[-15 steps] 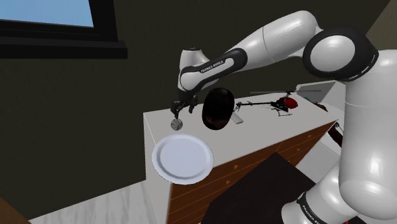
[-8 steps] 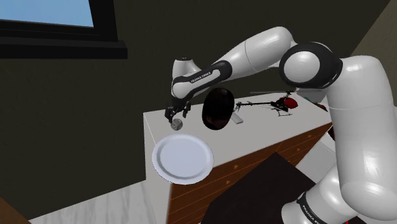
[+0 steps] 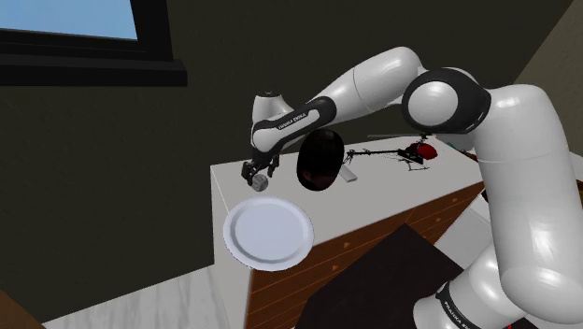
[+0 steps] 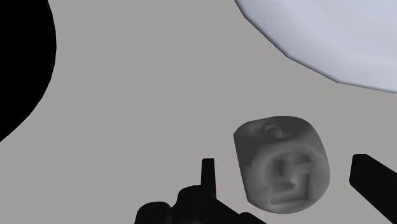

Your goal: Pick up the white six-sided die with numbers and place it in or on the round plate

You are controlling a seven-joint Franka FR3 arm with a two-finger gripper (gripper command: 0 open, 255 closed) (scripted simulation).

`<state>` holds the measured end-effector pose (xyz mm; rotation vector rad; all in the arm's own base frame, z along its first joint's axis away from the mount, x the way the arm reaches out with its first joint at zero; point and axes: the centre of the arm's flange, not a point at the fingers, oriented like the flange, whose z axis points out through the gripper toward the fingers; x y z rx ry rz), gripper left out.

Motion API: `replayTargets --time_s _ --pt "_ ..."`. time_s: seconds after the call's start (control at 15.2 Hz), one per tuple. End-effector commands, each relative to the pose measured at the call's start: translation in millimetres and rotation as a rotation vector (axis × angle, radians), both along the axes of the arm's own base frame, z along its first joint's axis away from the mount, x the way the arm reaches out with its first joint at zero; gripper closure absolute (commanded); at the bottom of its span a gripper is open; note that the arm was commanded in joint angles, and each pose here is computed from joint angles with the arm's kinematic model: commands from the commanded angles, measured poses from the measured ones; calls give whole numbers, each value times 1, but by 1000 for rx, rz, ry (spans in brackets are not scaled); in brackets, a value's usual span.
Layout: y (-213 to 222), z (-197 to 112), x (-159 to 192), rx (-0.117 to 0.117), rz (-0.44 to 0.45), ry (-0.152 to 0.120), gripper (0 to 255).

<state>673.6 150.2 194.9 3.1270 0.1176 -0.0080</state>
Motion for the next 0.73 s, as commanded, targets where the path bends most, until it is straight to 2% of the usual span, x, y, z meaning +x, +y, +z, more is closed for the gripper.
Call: replayTargets --time_s 0.0,0.13,0.2,0.66 --pt "0 0 0 0 0 0 0" --pt "0 0 0 0 0 0 0" --pt "0 0 0 0 0 0 255" --pt "0 1 0 0 0 0 255"
